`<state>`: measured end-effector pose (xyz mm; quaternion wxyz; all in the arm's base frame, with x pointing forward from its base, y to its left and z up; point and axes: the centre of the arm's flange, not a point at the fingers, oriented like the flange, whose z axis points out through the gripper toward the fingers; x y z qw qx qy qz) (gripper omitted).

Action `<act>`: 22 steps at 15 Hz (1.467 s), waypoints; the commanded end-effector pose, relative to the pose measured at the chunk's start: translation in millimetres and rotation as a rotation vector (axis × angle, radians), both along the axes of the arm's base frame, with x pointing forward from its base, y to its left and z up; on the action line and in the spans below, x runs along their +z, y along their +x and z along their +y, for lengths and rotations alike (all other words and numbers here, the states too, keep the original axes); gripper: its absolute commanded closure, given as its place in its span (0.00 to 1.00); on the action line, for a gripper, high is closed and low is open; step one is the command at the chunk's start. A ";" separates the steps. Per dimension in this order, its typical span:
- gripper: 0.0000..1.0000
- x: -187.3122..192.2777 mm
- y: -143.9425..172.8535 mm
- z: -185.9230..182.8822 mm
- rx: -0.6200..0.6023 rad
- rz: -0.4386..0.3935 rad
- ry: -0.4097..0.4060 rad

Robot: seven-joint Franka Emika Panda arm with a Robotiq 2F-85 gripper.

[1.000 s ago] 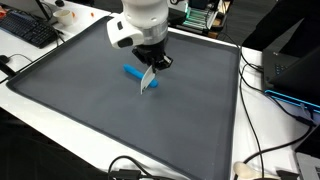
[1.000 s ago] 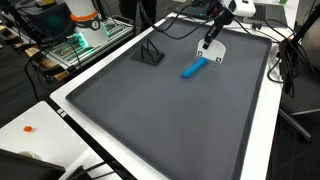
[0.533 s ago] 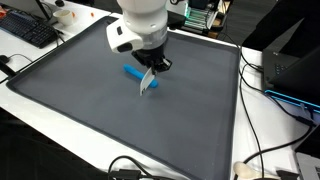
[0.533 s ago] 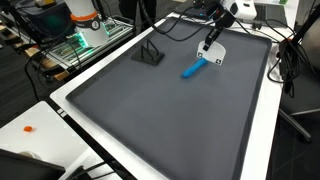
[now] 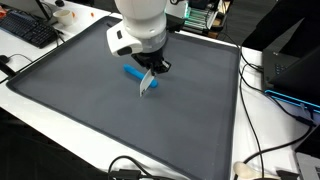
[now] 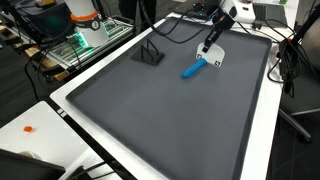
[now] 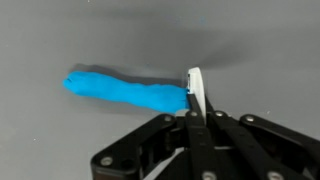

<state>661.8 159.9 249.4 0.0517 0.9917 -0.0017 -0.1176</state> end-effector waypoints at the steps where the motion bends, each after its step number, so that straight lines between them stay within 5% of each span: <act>1: 0.99 -21.2 2.1 -7.6 0.014 0.030 -0.039; 8: 0.99 -32.0 -3.4 -14.1 0.008 0.078 -0.037; 22: 0.99 -18.6 -13.0 -17.4 0.044 0.114 0.102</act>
